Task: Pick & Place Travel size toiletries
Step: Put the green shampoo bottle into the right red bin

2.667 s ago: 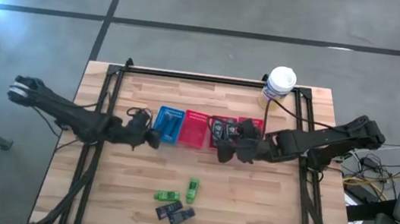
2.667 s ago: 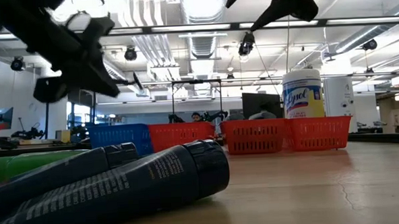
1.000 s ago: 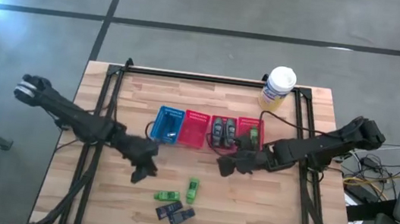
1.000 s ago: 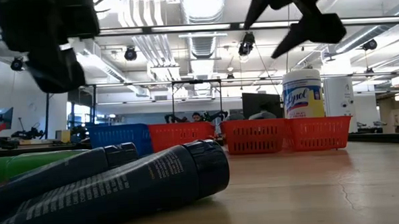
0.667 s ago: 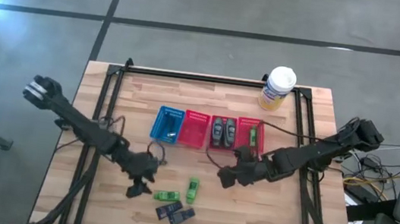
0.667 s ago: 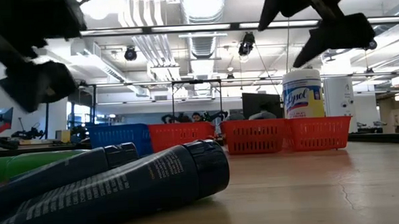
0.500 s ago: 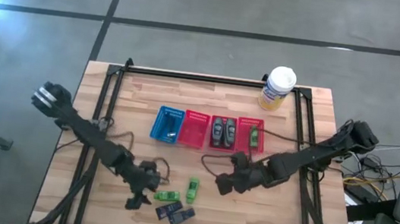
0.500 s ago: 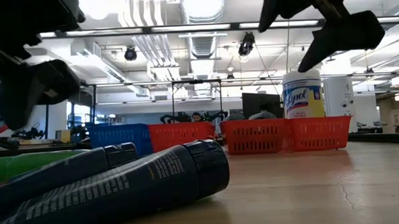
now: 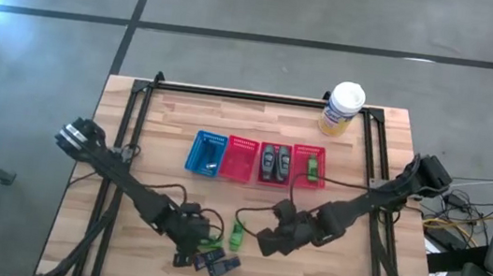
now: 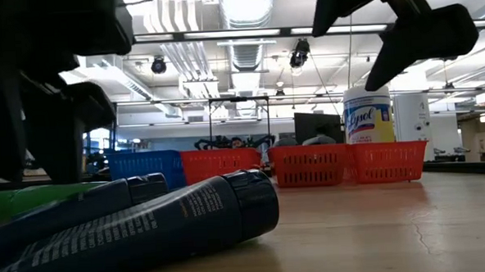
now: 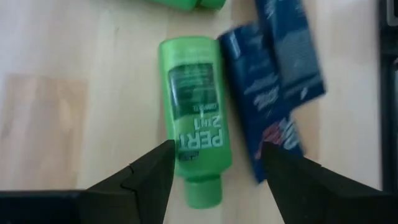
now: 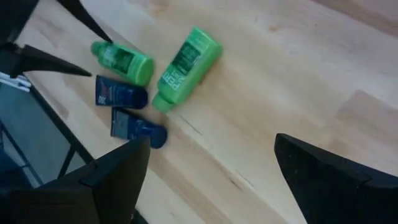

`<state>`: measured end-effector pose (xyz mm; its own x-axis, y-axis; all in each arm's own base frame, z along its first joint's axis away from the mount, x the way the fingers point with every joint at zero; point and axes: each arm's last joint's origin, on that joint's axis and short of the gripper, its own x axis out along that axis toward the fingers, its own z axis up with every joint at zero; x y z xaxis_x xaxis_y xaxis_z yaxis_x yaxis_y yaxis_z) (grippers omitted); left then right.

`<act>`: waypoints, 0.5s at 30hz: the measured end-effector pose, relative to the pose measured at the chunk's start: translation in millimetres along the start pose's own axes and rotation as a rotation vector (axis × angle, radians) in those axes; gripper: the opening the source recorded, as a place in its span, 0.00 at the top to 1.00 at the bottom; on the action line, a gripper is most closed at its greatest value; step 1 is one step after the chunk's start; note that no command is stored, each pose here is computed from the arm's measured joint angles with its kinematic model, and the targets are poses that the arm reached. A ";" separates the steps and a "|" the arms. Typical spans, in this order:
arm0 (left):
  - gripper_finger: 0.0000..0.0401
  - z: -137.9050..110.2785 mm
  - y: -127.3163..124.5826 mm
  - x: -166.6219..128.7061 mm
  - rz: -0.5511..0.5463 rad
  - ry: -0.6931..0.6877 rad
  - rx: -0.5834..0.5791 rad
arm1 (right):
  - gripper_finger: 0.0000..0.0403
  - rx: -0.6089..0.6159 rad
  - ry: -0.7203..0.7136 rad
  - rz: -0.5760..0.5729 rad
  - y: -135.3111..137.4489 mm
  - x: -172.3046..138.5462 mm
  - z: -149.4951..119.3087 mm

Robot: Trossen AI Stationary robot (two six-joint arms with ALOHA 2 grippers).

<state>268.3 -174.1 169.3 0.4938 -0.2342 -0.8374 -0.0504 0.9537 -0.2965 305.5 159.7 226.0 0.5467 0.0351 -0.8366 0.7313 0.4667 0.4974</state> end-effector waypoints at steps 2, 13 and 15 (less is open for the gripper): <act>0.39 0.6 -0.9 5.0 -0.008 -0.012 -0.005 | 0.17 -0.004 0.002 -0.004 -0.4 -0.6 -1.9; 0.39 -3.8 4.6 26.9 0.069 -0.017 -0.099 | 0.12 -0.016 0.004 -0.014 -1.7 -3.5 -7.1; 0.39 -2.8 5.0 26.4 0.083 -0.037 -0.094 | 0.11 -0.017 0.002 -0.014 -1.7 -3.6 -7.5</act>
<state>278.7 -176.0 144.4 0.5164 -0.1465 -0.8437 -0.1727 0.9472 -0.2702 299.2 165.4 226.4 0.5354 0.0300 -0.8441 0.7319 0.4824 0.4813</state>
